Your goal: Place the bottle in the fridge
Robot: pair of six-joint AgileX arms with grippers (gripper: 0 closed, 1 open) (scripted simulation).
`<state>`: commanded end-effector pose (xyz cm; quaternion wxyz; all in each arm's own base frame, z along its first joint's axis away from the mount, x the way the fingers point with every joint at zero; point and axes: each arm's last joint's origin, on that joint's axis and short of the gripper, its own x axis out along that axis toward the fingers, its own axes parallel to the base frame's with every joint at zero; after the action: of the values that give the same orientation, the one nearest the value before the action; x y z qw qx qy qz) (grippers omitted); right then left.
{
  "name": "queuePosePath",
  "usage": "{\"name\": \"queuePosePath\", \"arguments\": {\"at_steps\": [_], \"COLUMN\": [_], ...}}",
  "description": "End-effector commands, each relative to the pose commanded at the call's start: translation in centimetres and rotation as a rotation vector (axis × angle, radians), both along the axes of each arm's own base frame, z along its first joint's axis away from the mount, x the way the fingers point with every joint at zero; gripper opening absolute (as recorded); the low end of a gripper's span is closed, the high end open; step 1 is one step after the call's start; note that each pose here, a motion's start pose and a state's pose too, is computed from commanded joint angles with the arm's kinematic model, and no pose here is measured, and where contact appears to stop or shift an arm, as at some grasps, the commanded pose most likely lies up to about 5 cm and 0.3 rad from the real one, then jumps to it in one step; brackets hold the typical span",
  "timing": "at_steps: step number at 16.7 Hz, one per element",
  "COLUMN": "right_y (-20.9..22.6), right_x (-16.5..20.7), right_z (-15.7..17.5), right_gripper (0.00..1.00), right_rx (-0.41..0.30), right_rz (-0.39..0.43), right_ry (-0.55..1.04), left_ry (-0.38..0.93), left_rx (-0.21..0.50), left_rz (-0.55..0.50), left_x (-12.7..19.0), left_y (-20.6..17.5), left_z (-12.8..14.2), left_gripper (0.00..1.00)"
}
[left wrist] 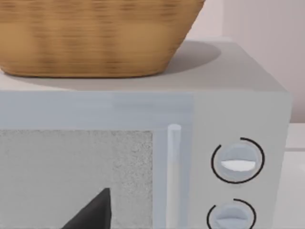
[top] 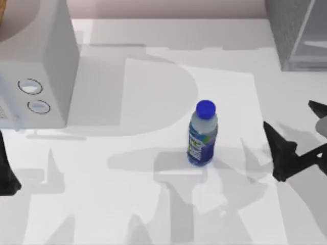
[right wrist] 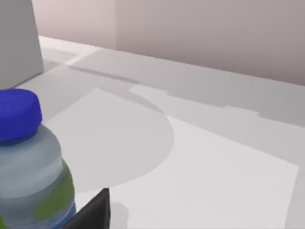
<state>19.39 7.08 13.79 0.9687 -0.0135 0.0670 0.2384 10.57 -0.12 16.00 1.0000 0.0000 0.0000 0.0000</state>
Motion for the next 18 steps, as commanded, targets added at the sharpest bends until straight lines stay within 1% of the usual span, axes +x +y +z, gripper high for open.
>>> {"name": "queuePosePath", "arguments": {"at_steps": [6, 10, 13, 17, 18], "right_y": [3.9, 5.6, 6.2, 6.2, 6.0], "right_x": [1.6, 1.7, 1.7, 1.7, 1.6], "right_z": [-5.1, -7.4, -8.1, -8.2, -9.2], "right_gripper": [1.00, 1.00, 1.00, 1.00, 1.00], "right_rx": [-0.016, -0.005, 0.004, 0.005, -0.017], "right_rz": [0.180, 0.263, 0.291, 0.292, 0.286], "right_ry": [0.024, -0.004, -0.025, -0.027, 0.027], "left_ry": [0.000, 0.000, 0.000, 0.000, 0.000], "left_rx": [0.000, 0.000, 0.000, 0.000, 0.000], "left_rz": [0.000, 0.000, 0.000, 0.000, 0.000], "left_x": [0.0, 0.0, 0.0, 0.0, 0.0], "left_y": [0.0, 0.0, 0.0, 0.0, 0.0], "left_z": [0.0, 0.0, 0.0, 0.0, 0.0], "left_gripper": [1.00, 1.00, 1.00, 1.00, 1.00]}}
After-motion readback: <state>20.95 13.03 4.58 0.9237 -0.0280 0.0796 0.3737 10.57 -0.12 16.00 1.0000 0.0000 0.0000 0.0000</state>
